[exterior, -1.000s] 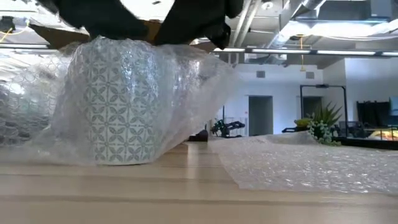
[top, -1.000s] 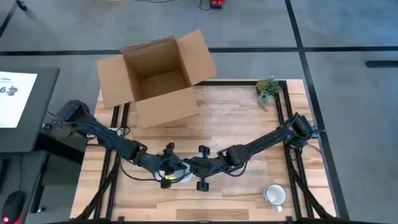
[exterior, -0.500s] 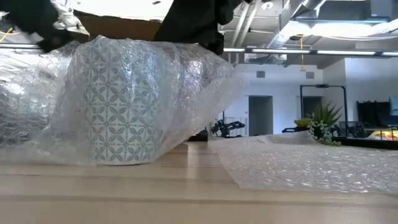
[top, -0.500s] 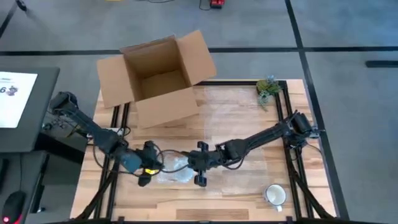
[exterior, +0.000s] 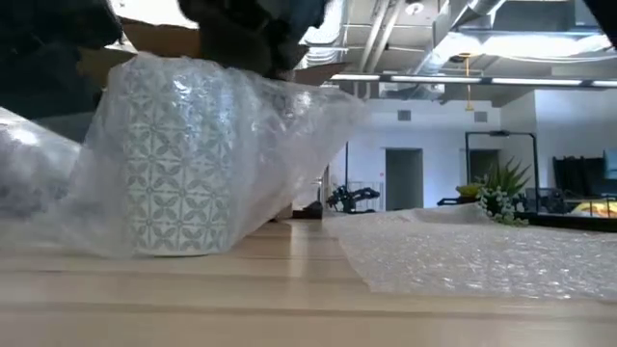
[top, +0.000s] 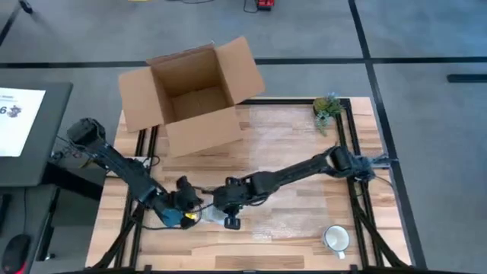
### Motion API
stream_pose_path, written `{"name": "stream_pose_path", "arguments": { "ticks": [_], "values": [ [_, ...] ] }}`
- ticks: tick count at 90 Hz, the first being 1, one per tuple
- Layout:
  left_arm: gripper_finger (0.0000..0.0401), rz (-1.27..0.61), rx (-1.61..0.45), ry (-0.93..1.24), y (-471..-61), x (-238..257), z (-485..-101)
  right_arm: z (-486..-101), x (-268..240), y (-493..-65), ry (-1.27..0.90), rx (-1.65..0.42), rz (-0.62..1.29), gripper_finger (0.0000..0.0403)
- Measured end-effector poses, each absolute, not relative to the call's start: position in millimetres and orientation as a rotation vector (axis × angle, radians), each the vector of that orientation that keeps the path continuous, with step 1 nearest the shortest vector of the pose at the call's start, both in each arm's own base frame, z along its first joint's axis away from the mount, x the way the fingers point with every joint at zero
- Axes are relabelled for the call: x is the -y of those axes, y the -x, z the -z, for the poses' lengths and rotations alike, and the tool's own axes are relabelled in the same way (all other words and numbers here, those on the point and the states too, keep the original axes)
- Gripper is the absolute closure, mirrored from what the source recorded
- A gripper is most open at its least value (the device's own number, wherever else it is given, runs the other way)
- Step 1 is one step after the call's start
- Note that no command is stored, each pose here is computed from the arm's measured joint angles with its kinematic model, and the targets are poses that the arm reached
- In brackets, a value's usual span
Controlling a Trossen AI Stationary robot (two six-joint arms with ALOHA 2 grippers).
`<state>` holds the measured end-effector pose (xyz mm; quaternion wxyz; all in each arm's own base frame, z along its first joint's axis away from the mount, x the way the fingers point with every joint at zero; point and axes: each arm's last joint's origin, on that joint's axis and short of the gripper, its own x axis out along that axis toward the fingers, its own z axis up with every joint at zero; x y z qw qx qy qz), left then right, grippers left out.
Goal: Wrap mug
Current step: Wrap the green patterned mug with the bubble wrap
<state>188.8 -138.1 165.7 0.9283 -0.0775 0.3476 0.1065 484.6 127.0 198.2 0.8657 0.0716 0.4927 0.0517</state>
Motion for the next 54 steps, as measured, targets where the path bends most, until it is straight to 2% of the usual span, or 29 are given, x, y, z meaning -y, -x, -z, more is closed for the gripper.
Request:
{"name": "stream_pose_path", "arguments": {
  "ticks": [13, 32, 43, 54],
  "values": [
    [0.0401, -0.200, -0.681, 0.114, -204.4, 143.6, -151.3, -196.1, -126.6, -494.9, -0.137, -1.136, -0.100, 0.0403],
    [0.0401, -0.237, -0.658, 0.077, -206.7, 145.0, -145.1, -171.5, -126.7, -501.3, -0.129, -1.215, -0.114, 0.0403],
    [0.0401, -0.253, -0.637, 0.063, -205.5, 146.3, -145.8, -171.5, -126.6, -500.7, -0.125, -1.220, -0.119, 0.0403],
    [0.0401, -0.260, -0.631, 0.065, -205.4, 146.6, -146.4, -187.3, -129.4, -497.2, -0.124, -1.190, -0.129, 0.0403]
  ]
}}
